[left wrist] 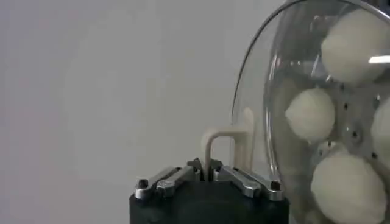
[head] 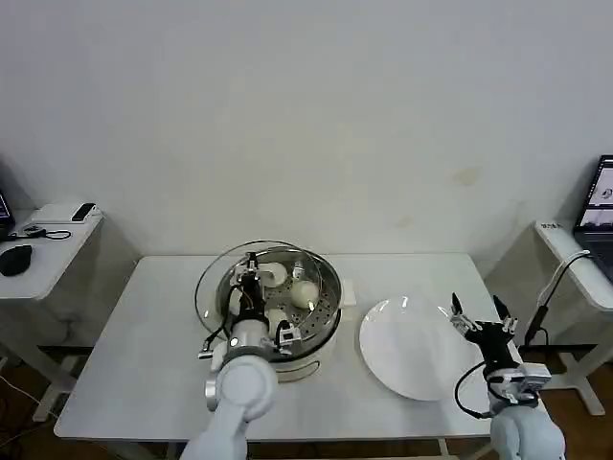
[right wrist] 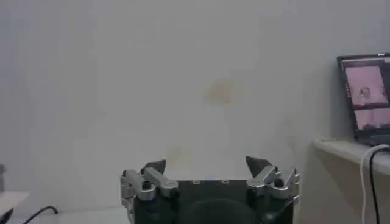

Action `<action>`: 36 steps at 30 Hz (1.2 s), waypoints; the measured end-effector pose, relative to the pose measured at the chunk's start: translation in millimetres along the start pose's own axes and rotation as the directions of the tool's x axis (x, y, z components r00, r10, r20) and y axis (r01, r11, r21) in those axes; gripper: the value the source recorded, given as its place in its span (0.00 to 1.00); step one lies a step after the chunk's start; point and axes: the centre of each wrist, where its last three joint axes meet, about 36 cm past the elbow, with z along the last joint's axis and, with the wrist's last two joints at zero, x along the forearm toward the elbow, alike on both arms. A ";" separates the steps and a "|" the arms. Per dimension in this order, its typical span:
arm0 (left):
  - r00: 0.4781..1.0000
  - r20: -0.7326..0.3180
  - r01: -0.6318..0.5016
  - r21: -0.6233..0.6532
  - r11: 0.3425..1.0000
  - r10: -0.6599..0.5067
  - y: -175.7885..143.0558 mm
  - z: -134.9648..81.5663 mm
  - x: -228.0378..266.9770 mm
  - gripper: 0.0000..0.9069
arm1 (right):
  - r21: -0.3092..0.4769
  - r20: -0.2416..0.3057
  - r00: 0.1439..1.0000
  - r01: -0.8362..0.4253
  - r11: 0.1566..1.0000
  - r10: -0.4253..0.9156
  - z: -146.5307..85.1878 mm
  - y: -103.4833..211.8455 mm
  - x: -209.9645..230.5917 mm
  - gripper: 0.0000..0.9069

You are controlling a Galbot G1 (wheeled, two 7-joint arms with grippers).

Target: Take steamed baozi put them in steamer then cover it.

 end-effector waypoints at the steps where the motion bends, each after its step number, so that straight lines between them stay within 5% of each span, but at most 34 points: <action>1: 1.000 0.002 -0.004 0.001 1.000 0.004 -0.7 -2.1 -1.4 0.00 | 0.001 -0.001 1.000 -0.001 1.000 0.001 0.5 -0.1 -0.4 1.00; 13: 0.999 0.031 -0.038 0.003 0.999 0.038 -6.6 -28.0 -13.8 0.00 | 0.001 -0.008 1.000 -0.003 1.000 0.003 5.5 -1.5 -5.5 1.00; 36: 0.998 0.016 -0.062 -0.041 0.997 0.062 -22.3 -35.2 -19.0 0.00 | -0.004 -0.017 1.000 -0.002 1.000 0.002 13.5 -3.4 -16.2 1.00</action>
